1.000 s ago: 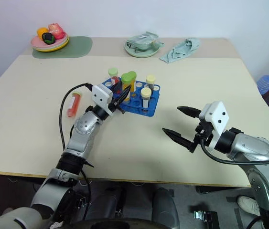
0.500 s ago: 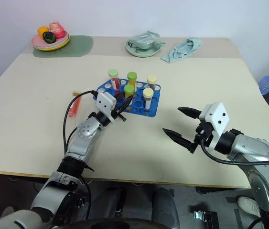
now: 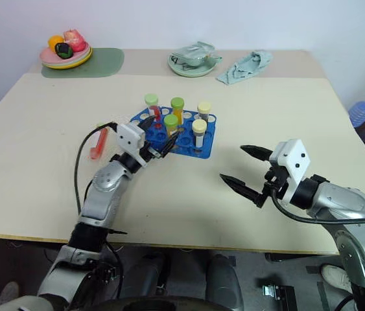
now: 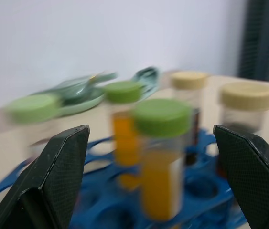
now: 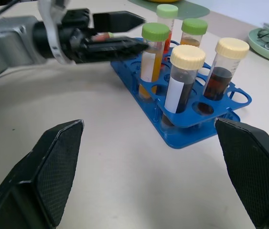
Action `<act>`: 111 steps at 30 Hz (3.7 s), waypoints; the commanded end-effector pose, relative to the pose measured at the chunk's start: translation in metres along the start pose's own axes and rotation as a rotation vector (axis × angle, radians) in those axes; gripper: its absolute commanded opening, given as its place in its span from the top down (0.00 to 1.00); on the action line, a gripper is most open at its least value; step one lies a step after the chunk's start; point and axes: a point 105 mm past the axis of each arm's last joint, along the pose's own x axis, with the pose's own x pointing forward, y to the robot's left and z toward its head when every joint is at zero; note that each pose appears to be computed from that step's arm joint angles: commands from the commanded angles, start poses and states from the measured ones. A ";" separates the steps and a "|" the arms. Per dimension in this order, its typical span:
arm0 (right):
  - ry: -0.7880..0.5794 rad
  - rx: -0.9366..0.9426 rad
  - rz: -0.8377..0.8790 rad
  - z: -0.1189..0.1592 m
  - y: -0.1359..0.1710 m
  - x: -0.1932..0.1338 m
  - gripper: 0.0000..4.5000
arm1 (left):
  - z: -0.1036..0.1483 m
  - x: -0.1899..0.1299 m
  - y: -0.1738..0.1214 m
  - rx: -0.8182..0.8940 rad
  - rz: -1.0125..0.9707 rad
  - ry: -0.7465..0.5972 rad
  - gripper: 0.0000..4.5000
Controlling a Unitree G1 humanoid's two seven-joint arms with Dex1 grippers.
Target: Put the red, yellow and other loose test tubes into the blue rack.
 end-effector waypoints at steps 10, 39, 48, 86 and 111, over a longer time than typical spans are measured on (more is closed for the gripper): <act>-0.162 -0.070 0.212 0.023 0.011 0.014 0.00 | 0.035 -0.043 0.122 0.034 0.401 0.430 0.06; -0.182 -0.108 0.188 0.019 0.009 0.023 0.00 | -0.030 -0.029 0.166 -0.340 0.615 1.116 0.24; -0.182 -0.110 0.178 0.022 0.009 0.025 0.00 | -0.037 -0.028 0.167 -0.346 0.618 1.112 0.59; -0.132 -0.104 0.184 0.031 -0.004 0.018 0.00 | 0.096 0.008 0.044 0.032 0.117 -0.188 0.82; -0.110 -0.088 0.091 0.031 -0.006 0.002 0.00 | 0.029 0.035 0.033 0.144 0.051 -0.266 0.82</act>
